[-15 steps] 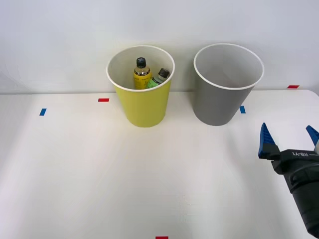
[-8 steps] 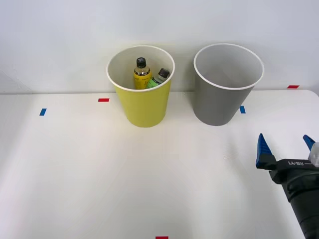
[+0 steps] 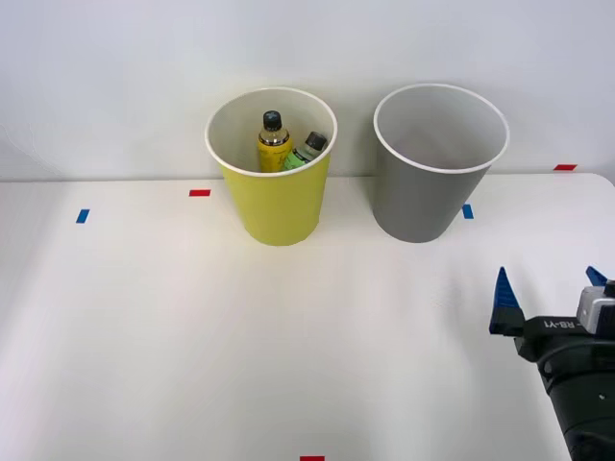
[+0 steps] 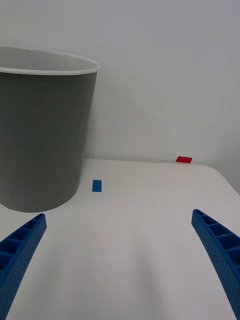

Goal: Put cans in the gray bin, plastic bottles in the light green bin

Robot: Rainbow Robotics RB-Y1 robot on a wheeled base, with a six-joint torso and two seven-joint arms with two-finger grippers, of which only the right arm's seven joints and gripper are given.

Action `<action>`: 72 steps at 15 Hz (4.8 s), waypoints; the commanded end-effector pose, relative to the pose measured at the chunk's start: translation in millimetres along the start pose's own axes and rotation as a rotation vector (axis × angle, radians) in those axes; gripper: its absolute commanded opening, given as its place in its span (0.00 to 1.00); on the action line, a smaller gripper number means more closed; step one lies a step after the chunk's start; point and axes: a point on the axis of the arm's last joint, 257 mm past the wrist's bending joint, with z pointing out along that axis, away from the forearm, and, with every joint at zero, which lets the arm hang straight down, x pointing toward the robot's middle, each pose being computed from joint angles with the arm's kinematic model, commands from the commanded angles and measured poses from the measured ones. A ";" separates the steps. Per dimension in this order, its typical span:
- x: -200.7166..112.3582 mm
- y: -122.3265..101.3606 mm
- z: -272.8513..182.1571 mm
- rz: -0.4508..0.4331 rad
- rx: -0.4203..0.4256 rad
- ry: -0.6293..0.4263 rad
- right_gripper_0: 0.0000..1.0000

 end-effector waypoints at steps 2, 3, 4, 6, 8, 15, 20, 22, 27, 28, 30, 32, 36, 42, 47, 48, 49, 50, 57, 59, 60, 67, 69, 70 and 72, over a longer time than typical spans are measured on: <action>6.0 3.0 -10.2 0.059 -0.003 -0.001 1.00; 7.9 5.0 -12.5 0.087 -0.005 0.002 1.00; 10.1 7.1 -14.9 0.117 -0.007 0.007 1.00; 15.8 10.8 -22.3 0.186 -0.012 0.013 1.00; 26.4 18.2 -23.3 0.262 -0.035 -0.026 1.00; 37.3 32.8 -51.1 0.364 -0.095 -0.062 1.00; 55.6 54.2 -78.3 0.412 -0.160 -0.051 1.00; 59.4 61.4 -86.4 0.409 -0.192 -0.081 1.00; 58.9 71.2 -116.2 0.254 -0.195 -0.136 1.00; 64.1 69.0 -122.4 0.236 -0.170 -0.124 1.00; 78.5 68.2 -131.8 0.224 -0.138 -0.115 1.00; 92.5 66.0 -138.9 0.207 -0.108 -0.123 1.00; 95.5 65.4 -152.9 0.212 -0.086 -0.150 1.00; 78.9 79.2 -162.8 0.265 -0.089 -0.205 1.00; 81.0 81.3 -166.4 0.246 -0.095 -0.196 1.00; 81.0 81.3 -166.4 0.246 -0.095 -0.196 1.00; 81.0 81.3 -166.4 0.246 -0.095 -0.196 1.00; 81.0 81.3 -166.4 0.246 -0.095 -0.196 1.00; 81.0 81.3 -166.4 0.246 -0.095 -0.196 1.00; 81.0 81.3 -166.4 0.246 -0.095 -0.196 1.00; 81.0 81.3 -166.4 0.246 -0.095 -0.196 1.00; 81.0 81.3 -166.4 0.246 -0.095 -0.196 1.00; 81.0 81.3 -166.4 0.246 -0.095 -0.196 1.00; 81.0 81.3 -166.4 0.246 -0.095 -0.196 1.00; 81.0 81.3 -166.4 0.246 -0.095 -0.196 1.00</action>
